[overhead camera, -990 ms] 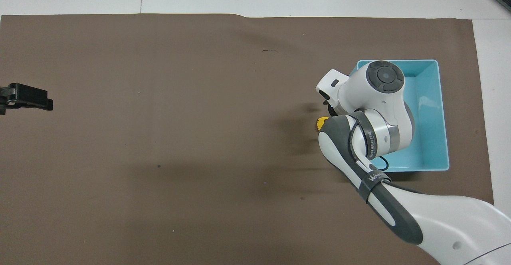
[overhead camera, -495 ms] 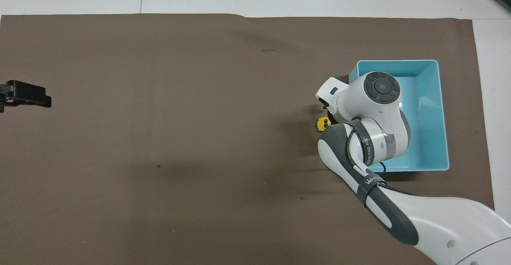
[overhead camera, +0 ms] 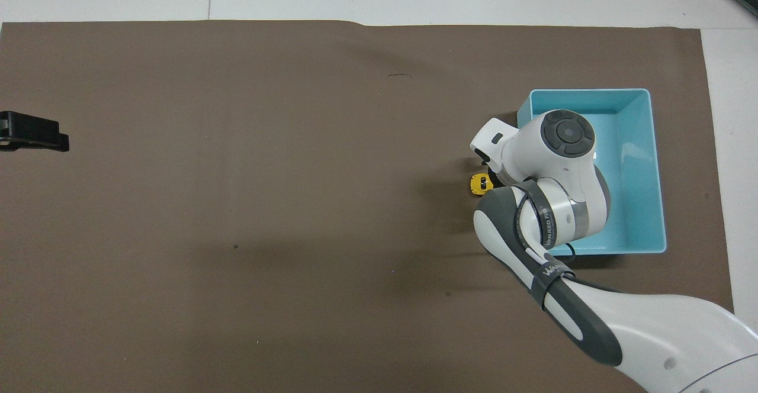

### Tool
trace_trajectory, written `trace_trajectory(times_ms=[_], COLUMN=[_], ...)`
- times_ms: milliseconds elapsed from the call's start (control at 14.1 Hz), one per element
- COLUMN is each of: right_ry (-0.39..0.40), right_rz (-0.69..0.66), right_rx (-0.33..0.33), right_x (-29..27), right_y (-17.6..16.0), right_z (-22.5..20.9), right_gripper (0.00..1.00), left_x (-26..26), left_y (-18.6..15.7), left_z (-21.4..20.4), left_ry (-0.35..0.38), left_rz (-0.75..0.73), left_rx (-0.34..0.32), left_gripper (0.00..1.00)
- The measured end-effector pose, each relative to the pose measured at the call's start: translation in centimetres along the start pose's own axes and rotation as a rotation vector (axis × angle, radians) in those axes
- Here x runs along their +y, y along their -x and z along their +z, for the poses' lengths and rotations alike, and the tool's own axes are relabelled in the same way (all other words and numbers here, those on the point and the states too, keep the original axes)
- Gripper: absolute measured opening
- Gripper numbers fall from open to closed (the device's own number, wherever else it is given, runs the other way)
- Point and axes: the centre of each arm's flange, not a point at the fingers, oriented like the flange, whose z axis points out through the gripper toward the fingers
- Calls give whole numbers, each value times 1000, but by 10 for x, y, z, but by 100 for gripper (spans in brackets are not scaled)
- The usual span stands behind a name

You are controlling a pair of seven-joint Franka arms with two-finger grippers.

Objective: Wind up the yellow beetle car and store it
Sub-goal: 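Grasp the yellow car with the right gripper and lift it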

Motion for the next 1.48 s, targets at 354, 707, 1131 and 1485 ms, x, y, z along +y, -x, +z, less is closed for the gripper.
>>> trace_trajectory(times_ms=[354, 707, 1131, 1485], right_ry=[7, 10, 32, 69], right_rz=[11, 15, -2, 2], right_rx=[1, 2, 6, 16], right_x=[-1, -2, 0, 7], right_y=[0, -1, -17, -34], right_z=[2, 0, -11, -28], right_gripper=[59, 49, 49, 49], left_x=[0, 2, 1, -2], left_y=[3, 4, 7, 6], left_z=[1, 2, 3, 3], left_ry=[-1, -2, -3, -3], left_rz=[1, 8, 9, 4], left_rx=[-22, -32, -52, -52], left_gripper=[100, 100, 100, 100])
